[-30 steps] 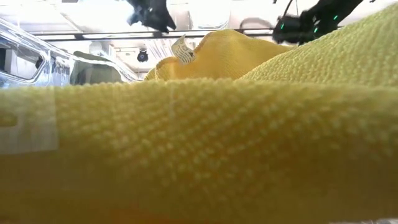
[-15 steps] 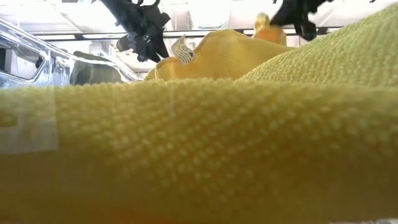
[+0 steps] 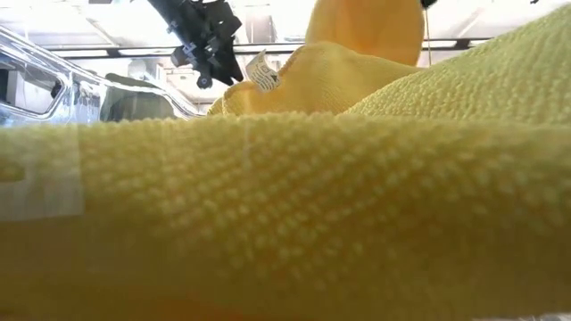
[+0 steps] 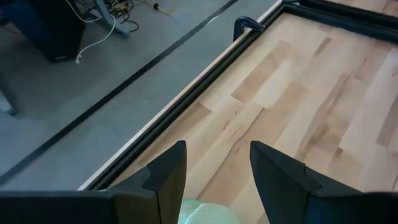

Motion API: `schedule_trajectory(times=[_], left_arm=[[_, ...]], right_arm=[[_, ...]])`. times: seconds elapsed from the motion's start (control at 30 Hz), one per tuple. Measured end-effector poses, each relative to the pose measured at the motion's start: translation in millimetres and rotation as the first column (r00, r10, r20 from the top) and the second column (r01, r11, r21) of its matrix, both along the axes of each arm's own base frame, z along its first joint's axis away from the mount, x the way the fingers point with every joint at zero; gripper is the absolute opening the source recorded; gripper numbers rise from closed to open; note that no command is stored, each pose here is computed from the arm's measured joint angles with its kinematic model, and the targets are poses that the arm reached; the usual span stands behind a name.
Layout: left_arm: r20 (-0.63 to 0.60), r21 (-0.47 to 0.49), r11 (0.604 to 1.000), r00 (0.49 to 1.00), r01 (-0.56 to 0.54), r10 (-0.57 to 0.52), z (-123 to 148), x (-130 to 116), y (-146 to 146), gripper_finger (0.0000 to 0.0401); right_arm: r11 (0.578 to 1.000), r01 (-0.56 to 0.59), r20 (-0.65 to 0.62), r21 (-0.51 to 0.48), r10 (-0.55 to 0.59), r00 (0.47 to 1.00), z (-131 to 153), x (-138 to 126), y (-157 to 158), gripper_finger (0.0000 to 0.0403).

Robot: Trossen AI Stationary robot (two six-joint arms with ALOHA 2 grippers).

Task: Sort microfiber towel by color & place in baskets
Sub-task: Put the right yellow towel into the transparent bin

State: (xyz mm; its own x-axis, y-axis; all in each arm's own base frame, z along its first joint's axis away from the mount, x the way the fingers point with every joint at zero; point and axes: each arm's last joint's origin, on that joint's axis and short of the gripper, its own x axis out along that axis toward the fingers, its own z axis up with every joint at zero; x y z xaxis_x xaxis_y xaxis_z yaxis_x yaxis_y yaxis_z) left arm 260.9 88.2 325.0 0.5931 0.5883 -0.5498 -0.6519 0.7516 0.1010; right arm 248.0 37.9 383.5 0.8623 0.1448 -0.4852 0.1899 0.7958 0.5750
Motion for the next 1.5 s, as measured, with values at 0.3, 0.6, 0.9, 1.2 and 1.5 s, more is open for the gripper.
schedule_trajectory(times=[0.3, 0.6, 0.9, 1.2, 1.5], left_arm=[[-0.060, -0.012, 1.000, 0.998, 0.004, -0.005, -4, -4, -1, 0.0162], [-0.085, -0.033, 0.998, 0.995, 0.052, -0.055, -1, -11, -5, 0.0162], [-0.010, -0.025, 0.991, 0.992, 0.129, -0.129, 23, -40, -15, 0.0162], [0.162, -0.023, 0.987, 0.975, 0.161, -0.155, 55, -91, -32, 0.0162], [0.305, -0.049, 0.987, 0.943, 0.156, -0.134, 71, -120, -43, 0.0162]], right_arm=[[0.987, -0.151, 0.037, 0.060, 0.149, 0.988, 30, 47, 69, 0.0009], [0.975, -0.199, -0.042, 0.103, 0.204, 0.978, 25, 82, 130, 0.0009], [0.998, -0.053, -0.407, 0.031, 0.061, 0.911, -14, 98, 150, 0.0009], [0.985, -0.126, -0.485, 0.117, 0.167, 0.858, -36, 117, 159, 0.0009], [0.961, -0.237, -0.453, 0.140, 0.275, 0.848, -34, 119, 162, 0.0009]])
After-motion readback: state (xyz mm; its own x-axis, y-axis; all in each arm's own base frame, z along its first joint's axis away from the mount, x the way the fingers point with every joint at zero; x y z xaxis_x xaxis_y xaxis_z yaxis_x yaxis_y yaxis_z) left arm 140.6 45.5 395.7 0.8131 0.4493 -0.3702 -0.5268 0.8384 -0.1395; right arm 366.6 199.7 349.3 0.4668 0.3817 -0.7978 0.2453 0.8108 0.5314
